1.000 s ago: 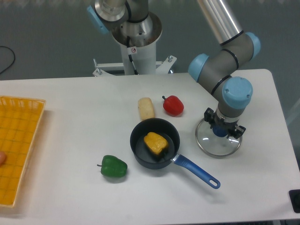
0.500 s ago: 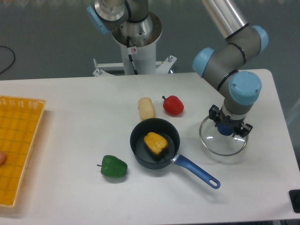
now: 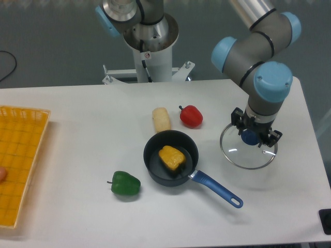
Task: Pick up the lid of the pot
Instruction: 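Lift the glass lid by its knob up off the table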
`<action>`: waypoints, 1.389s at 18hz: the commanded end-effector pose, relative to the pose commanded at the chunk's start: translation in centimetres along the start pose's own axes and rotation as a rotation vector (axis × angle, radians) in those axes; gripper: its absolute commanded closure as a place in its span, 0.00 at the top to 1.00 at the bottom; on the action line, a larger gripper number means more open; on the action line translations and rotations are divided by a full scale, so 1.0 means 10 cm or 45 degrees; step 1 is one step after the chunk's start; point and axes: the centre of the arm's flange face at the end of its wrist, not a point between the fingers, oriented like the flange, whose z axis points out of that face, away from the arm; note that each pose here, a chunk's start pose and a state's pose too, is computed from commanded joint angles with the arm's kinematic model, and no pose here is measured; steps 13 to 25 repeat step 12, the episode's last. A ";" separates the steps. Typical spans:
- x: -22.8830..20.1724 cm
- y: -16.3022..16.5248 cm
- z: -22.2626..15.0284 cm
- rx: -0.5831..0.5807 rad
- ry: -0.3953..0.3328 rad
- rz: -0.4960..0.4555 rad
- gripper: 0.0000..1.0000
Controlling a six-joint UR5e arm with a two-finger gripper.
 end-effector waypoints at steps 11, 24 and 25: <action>0.00 0.03 -0.01 0.008 0.000 -0.008 0.56; 0.00 0.04 -0.02 0.008 0.000 -0.008 0.56; 0.00 0.04 -0.02 0.008 0.000 -0.008 0.56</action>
